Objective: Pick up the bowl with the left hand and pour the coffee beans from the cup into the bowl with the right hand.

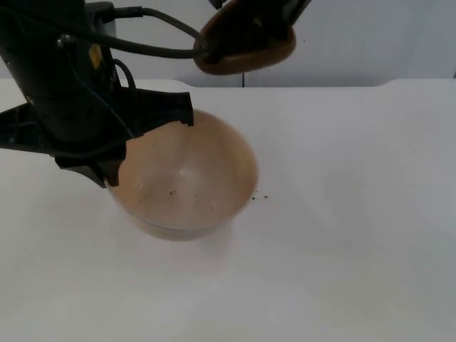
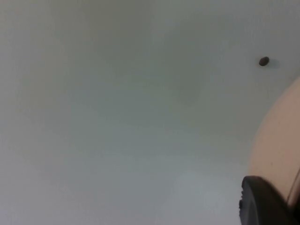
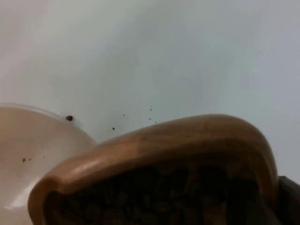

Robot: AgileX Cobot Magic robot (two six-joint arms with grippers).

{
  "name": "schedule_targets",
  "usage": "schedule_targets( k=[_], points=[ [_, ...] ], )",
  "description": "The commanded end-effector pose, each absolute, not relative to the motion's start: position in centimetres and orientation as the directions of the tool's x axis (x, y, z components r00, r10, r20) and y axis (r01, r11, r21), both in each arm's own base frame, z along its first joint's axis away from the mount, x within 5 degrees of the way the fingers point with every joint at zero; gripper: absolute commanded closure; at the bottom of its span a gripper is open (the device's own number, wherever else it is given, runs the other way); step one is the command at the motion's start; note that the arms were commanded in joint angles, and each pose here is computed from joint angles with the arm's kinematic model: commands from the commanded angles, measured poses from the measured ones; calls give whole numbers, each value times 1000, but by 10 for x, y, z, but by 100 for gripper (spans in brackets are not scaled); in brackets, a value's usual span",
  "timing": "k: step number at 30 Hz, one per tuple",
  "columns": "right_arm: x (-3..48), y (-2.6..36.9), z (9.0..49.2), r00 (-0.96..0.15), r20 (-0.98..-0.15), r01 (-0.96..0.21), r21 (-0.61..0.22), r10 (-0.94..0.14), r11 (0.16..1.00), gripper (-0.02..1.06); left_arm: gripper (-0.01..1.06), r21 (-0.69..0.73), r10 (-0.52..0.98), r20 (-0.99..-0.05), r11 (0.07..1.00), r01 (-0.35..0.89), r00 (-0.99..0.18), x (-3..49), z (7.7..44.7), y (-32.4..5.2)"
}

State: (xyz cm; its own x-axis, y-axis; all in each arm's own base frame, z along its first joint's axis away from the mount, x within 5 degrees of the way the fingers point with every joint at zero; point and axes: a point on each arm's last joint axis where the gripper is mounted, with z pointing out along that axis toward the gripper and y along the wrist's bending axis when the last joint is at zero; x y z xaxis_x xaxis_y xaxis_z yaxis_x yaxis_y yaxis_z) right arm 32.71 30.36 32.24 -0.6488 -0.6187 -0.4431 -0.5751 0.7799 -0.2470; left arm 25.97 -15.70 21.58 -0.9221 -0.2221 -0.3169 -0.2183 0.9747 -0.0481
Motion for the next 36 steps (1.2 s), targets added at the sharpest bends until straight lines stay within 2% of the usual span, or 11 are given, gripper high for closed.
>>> schedule_targets(
  k=[1,6,9,16,20,36],
  points=[
    [319,307,333,-598,-459,-590,-302,-656,749,104,105,-58,-232,-322,972,-226,-918,260,217,-156],
    [312,315,336,-548,-457,-594,-378,-701,710,104,105,-58,-232,-322,972,-226,-918,260,217,-156],
    [306,321,340,-498,-453,-583,-456,-740,672,104,105,-58,-232,-322,972,-226,-918,260,217,-156],
    [298,328,345,-443,-448,-567,-530,-776,630,104,105,-58,-232,-322,972,-226,-918,260,217,-156],
    [293,332,351,-393,-440,-532,-608,-808,590,104,105,-58,-232,-322,972,-226,-918,260,217,-156],
    [268,353,367,-230,-383,-434,-782,-895,447,104,105,-58,-232,-322,972,-226,-918,260,217,-156]
  ],
)
